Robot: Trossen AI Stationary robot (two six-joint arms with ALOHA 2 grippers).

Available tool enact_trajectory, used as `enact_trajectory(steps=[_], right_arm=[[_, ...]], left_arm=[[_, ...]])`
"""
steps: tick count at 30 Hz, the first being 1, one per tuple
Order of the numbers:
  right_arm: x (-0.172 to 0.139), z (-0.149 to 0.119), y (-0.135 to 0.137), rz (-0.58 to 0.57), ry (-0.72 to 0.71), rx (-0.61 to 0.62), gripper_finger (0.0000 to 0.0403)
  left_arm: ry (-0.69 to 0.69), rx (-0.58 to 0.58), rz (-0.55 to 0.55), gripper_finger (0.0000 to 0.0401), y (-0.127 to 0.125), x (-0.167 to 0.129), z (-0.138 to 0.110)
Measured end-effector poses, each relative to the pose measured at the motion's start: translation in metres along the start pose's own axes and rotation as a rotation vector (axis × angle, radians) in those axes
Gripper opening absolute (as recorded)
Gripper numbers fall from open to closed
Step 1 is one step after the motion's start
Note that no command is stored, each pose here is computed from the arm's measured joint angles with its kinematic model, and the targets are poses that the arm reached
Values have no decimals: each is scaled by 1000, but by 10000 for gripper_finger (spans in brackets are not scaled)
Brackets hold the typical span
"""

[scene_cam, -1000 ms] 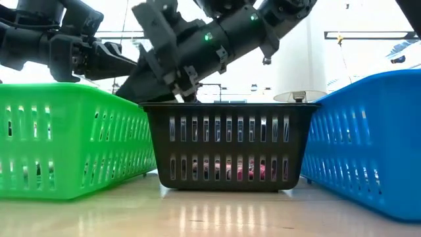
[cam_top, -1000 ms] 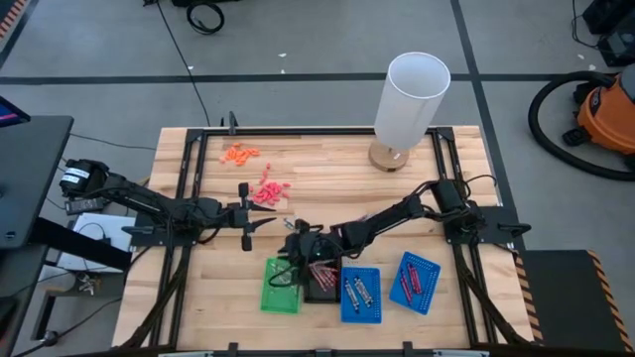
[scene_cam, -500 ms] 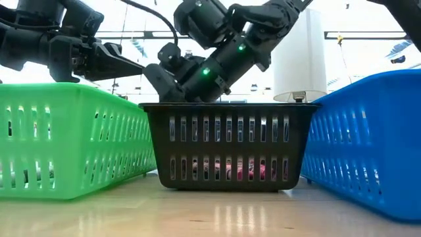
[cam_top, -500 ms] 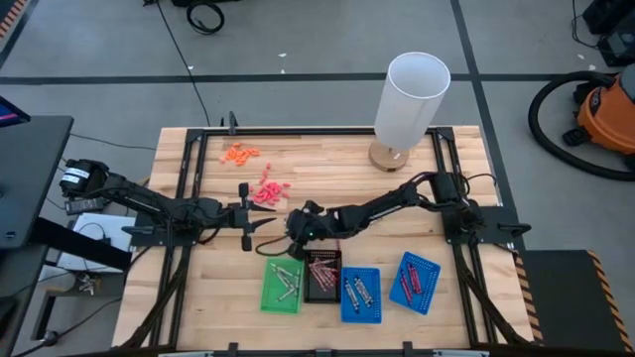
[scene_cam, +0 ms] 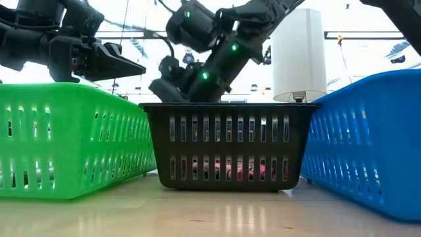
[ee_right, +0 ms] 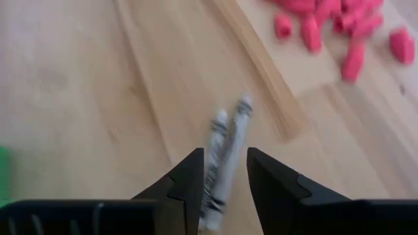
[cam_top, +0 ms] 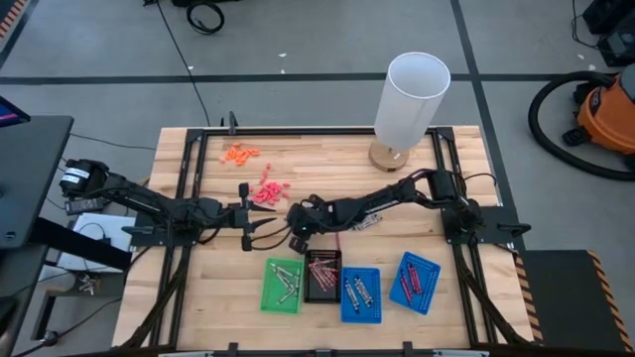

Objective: Sort crayons
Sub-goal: Put the white crayon into the green bin

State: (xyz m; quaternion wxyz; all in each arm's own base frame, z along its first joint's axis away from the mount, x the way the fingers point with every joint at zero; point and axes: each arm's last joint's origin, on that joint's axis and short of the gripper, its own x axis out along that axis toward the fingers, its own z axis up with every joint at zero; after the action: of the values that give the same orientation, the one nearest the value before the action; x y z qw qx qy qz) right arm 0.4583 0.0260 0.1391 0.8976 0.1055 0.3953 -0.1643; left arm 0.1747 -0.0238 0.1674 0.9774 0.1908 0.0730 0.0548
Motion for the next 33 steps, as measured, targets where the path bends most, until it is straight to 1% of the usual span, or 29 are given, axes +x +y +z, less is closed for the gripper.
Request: enact_trajectory(steps=[6, 12, 16, 18, 21, 25, 28, 33], right_arm=[[0, 1, -3, -10, 2, -1, 125], [4, -3, -7, -8, 46, -19, 125], [2, -5, -7, 12, 81, -44, 124], [-4, -6, -7, -2, 118, -64, 124], [-23, 0, -7, -30, 124, -87, 124], [-49, 0, -8, -106, 172, -143, 124], [-68, 2, -4, -164, 158, -164, 124], [-88, 2, 3, -187, 140, -195, 124]], left_arm=[[22, 3, -8, 105, -1, 0, -2], [153, 8, -52, 105, -5, -1, -15], [223, -8, -66, 105, -5, 1, -15], [278, -21, -88, 105, -3, 4, -15], [342, -34, -111, 105, 1, 8, -22], [369, -50, -130, 105, 4, 16, -30], [386, -64, -137, 105, 8, 21, -36], [422, -76, -166, 105, 13, 42, -35]])
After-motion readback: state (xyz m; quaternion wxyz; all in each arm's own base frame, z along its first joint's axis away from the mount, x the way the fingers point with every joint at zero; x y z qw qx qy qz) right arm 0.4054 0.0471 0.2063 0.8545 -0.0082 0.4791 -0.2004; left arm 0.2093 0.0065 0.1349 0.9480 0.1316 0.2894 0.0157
